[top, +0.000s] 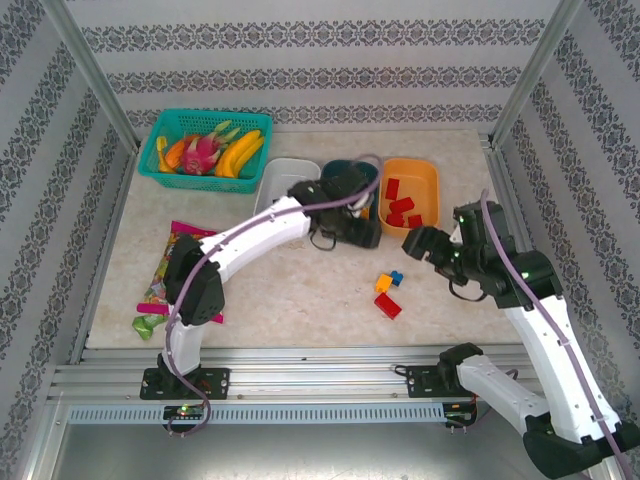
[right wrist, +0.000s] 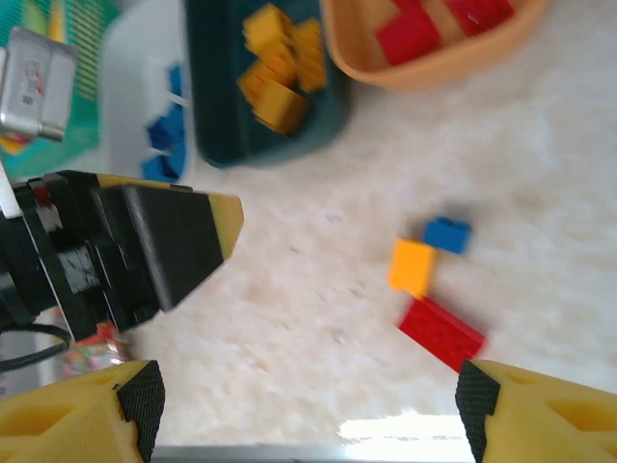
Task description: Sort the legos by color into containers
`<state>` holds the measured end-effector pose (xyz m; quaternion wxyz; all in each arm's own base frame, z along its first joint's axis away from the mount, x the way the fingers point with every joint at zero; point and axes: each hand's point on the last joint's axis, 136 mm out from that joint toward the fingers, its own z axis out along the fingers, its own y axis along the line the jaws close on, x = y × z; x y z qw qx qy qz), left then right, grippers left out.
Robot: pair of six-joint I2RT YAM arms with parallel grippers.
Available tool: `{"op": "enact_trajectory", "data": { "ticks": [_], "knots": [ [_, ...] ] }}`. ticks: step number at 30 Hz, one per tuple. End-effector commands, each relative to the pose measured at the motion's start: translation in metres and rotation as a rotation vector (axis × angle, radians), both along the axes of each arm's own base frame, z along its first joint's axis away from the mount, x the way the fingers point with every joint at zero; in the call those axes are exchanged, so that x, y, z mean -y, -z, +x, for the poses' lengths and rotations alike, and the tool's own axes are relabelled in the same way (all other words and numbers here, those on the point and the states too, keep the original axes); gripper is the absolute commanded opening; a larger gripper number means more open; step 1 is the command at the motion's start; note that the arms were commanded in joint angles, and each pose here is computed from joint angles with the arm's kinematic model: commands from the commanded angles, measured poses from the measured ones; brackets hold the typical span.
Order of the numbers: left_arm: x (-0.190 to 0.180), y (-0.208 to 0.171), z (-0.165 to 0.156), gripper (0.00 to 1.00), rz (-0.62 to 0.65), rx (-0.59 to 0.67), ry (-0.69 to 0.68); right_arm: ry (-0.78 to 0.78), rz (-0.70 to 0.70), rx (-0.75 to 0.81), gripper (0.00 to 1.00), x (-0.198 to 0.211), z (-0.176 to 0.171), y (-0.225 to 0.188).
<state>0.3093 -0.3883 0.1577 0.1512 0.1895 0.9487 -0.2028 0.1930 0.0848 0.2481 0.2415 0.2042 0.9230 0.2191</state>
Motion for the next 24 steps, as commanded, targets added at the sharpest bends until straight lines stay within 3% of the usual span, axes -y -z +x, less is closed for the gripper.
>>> {"op": "enact_trajectory", "data": {
  "ticks": [1,9,17,22,24],
  "knots": [
    [0.026,0.015,-0.019,0.76,-0.026,0.000,0.050,0.045,-0.093,-0.170,0.80,0.023,-0.039,0.036],
    [0.069,0.069,-0.057,0.78,0.068,-0.042,0.181,0.051,-0.070,-0.185,0.77,0.025,-0.056,0.042],
    [0.077,0.102,-0.043,0.75,0.162,-0.011,0.175,0.058,-0.028,-0.161,0.77,0.023,-0.063,0.038],
    [0.077,0.116,-0.037,0.70,0.203,-0.002,0.170,0.050,-0.015,-0.160,0.77,0.021,-0.065,0.037],
    [0.075,0.121,-0.035,0.63,0.218,0.000,0.165,0.046,-0.013,-0.158,0.77,0.020,-0.065,0.037]
  ]
}}
